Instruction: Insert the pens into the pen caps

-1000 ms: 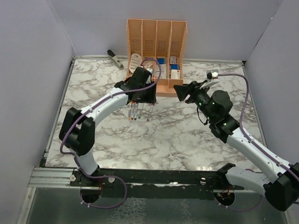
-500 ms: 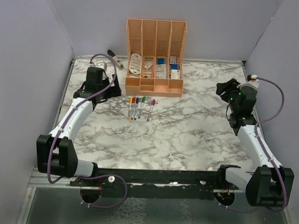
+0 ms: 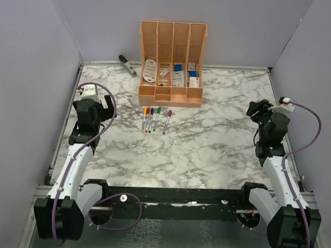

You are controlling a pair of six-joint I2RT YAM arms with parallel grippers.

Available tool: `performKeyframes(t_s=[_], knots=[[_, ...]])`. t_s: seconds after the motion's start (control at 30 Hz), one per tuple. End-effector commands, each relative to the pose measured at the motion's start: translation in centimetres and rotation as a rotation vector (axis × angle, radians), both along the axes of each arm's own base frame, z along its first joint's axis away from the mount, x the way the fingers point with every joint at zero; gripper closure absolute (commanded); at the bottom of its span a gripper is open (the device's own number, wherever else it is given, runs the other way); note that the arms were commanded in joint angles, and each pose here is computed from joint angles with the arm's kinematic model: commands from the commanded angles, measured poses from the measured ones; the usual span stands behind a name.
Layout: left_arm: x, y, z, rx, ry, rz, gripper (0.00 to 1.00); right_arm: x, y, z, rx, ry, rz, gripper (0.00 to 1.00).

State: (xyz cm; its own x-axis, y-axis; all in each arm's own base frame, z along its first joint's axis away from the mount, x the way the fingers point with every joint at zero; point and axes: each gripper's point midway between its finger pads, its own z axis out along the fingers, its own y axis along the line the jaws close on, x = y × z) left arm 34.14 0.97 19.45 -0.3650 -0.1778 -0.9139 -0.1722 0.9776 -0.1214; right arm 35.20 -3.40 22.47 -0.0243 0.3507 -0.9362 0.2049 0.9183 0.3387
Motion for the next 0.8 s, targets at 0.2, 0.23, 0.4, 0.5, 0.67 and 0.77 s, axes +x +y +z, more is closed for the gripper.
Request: performKeyframes(t_s=[0.2, 0.23, 0.4, 0.5, 0.67, 0.77], knots=[[-0.4, 1.8, 4.2, 0.06, -0.208, 0.07, 0.01, 0.0, -1.1, 0.6, -0.03, -0.02, -0.055, 0.46], [-0.3, 2.1, 3.8, 0.056, -0.181, 0.092, 0.01, 0.1, -1.0, 0.5, -0.027, -0.017, -0.05, 0.46], [0.3, 2.0, 1.9, 0.046, -0.102, 0.096, 0.01, 0.4, -0.8, -0.2, -0.013, 0.004, -0.04, 0.46], [0.5, 1.7, 1.4, 0.038, -0.094, 0.083, 0.01, 0.5, -0.8, -0.3, -0.013, 0.008, -0.04, 0.46], [0.7, 1.8, 1.1, 0.045, -0.091, 0.08, 0.01, 0.6, -1.1, -0.8, -0.017, 0.023, -0.055, 0.46], [0.9, 1.5, 0.6, 0.056, -0.065, 0.053, 0.01, 0.7, -1.2, -1.1, -0.019, 0.033, -0.061, 0.46]])
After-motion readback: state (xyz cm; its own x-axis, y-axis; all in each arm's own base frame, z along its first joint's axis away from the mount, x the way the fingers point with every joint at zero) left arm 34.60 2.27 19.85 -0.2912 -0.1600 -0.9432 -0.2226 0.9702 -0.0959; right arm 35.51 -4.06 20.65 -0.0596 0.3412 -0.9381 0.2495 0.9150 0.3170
